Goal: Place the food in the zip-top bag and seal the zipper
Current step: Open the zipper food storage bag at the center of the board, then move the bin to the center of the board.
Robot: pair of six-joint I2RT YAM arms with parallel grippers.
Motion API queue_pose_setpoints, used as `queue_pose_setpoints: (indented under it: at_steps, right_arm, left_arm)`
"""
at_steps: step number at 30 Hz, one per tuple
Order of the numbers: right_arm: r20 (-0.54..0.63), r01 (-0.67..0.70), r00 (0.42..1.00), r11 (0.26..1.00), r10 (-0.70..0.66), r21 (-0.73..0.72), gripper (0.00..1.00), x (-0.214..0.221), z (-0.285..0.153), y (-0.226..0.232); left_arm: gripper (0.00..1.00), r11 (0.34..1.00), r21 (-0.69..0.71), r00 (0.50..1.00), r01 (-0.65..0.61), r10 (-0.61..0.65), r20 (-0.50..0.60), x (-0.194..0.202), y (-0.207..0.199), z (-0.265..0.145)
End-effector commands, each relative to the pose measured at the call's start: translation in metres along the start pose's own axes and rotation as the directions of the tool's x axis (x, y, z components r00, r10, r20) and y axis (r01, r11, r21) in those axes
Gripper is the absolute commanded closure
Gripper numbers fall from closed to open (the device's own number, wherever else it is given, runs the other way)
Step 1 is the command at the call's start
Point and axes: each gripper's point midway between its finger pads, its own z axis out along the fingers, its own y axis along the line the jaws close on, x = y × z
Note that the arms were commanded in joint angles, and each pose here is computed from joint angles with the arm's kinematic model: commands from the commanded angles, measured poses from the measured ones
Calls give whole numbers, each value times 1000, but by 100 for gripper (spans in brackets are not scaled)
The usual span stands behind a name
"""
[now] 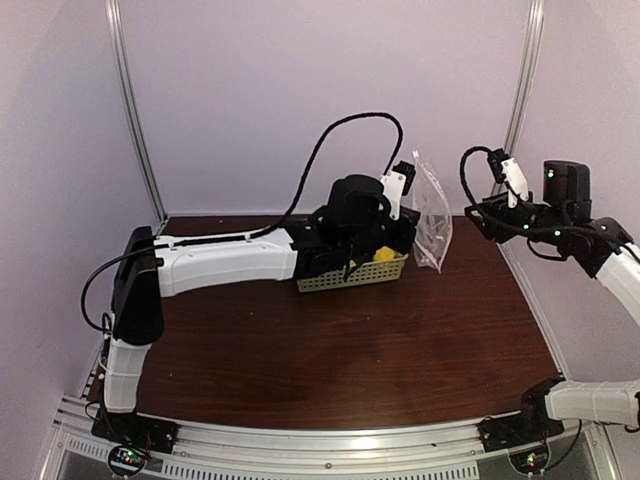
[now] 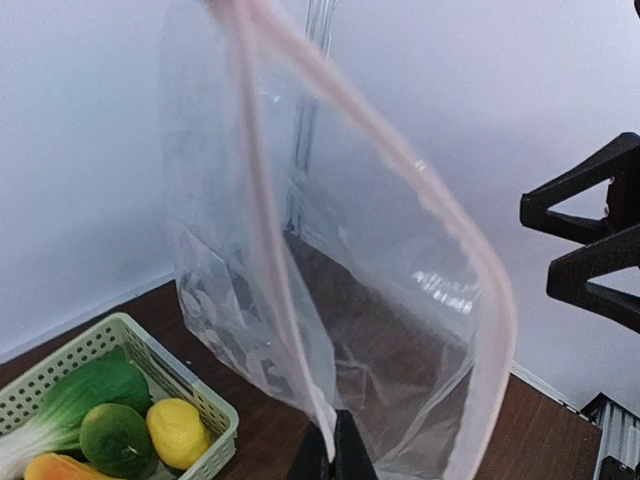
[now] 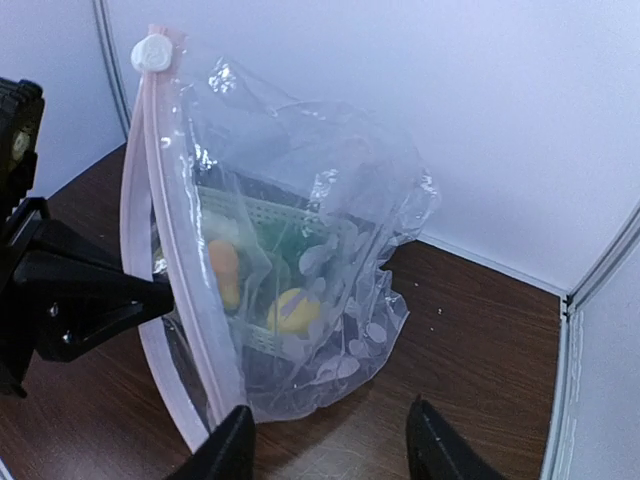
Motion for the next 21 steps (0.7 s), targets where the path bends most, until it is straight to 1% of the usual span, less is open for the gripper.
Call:
queue_pose_setpoints:
  at_steps: [1,3,6,8,9,10,11,12,14,16,18,19,21]
  right_arm:
    - [79,23,997,979,-7,-204,37,-38,-28,34]
    - [89,22,996,970,-1,-240,29,-47,-29,38]
    - [89,37,996,949,-10,-312,15,-47,-23,49]
    - [74,56,997,934,-32,-353,10,-40,-14,55]
    - [67,77,996,928,-56,-363,10,-35,-7,56]
    - [56,94,995,927,-80,-362,10,-30,1,56]
    - [39,109,994,928,-102,-355,10,-23,10,54]
    - [16,128,991,927,-131,-353,10,-16,20,53]
    - [-41,177,978,909,-207,-378,13,3,38,58]
    - [-95,245,946,876,-309,-415,19,24,56,68]
    - [-133,304,908,844,-397,-442,25,39,73,77]
    - [-148,325,890,829,-431,-456,27,46,82,83]
    - [-164,362,861,806,-482,-469,32,56,98,88]
  left_arm:
    - [100,987,-10,981,-159,159,109,-110,9,-51]
    - [100,984,-67,981,-166,171,87,-127,29,-72]
    - [100,970,-144,978,-196,204,43,-143,60,-107]
    - [100,946,-212,967,-247,253,3,-146,79,-133]
    - [100,928,-244,958,-282,286,-22,-146,88,-145]
    - [100,902,-282,944,-327,325,-54,-145,98,-157]
    - [100,861,-339,925,-379,367,-102,-141,114,-172]
    - [100,827,-378,909,-417,391,-147,-137,126,-182]
    - [100,759,-439,877,-480,415,-242,-124,154,-202]
    - [100,708,-488,859,-510,387,-336,-108,189,-220]
    - [100,656,-532,837,-535,325,-441,-85,226,-236]
    - [100,626,-559,829,-544,296,-475,-76,242,-244]
    - [100,590,-591,821,-550,252,-513,-62,263,-256]
